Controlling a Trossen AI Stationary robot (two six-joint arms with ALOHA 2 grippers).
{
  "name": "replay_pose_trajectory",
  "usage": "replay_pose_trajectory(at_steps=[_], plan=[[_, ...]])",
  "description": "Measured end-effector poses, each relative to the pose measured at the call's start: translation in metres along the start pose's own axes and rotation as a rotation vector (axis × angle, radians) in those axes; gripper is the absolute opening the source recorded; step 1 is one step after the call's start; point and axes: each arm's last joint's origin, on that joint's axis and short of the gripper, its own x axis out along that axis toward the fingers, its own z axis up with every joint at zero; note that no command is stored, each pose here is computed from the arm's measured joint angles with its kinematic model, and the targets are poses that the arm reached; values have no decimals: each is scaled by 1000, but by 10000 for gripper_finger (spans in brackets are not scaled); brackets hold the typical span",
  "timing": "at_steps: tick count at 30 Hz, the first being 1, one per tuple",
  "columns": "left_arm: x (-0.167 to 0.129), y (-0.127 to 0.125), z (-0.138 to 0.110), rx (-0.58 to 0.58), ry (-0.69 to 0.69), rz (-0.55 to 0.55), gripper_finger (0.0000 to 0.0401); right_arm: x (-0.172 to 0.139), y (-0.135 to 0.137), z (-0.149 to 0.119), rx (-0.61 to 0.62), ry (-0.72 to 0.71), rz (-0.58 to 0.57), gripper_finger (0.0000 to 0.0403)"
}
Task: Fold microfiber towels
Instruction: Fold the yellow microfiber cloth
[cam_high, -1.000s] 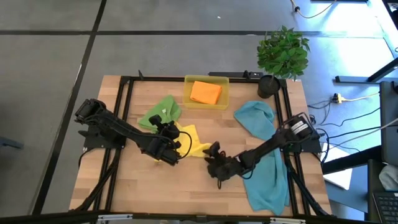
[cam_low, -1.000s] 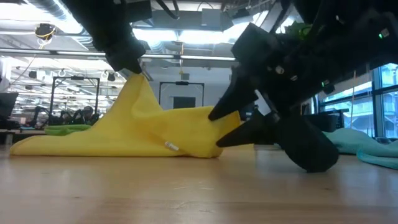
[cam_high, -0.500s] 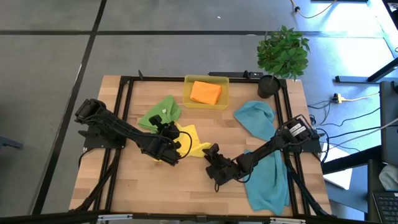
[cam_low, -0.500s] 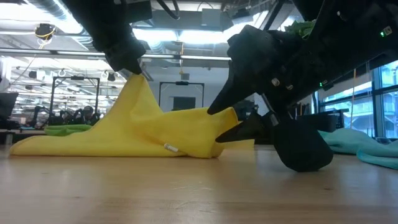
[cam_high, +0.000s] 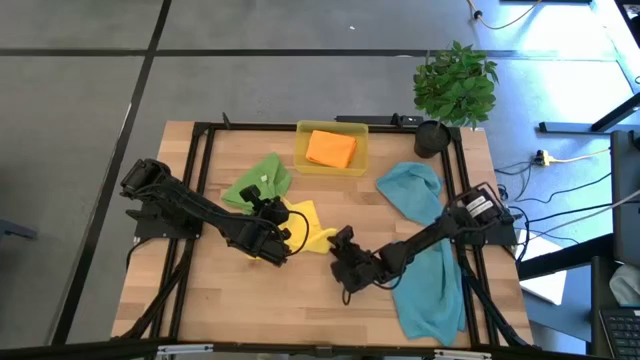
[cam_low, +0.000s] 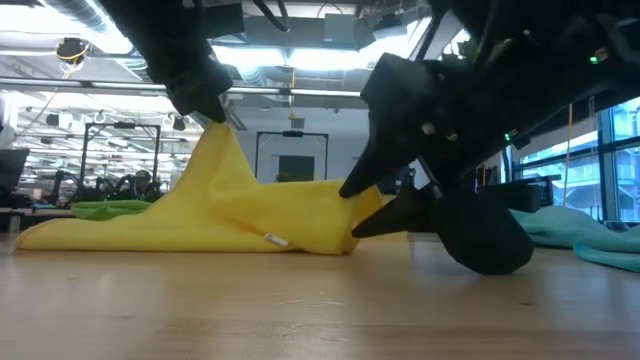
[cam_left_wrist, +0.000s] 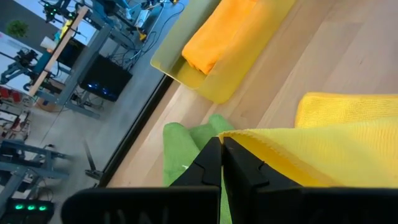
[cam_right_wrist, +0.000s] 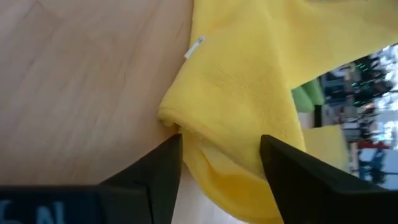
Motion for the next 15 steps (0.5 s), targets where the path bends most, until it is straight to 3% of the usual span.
replay_pose_trajectory(at_steps=[6, 15], plan=[[0, 0, 0, -5, -2, -2, 0, 5, -8, 1, 23, 38, 17, 190], [0, -1, 1, -11, -4, -5, 0, 8, -14, 11, 57, -17, -19, 177]])
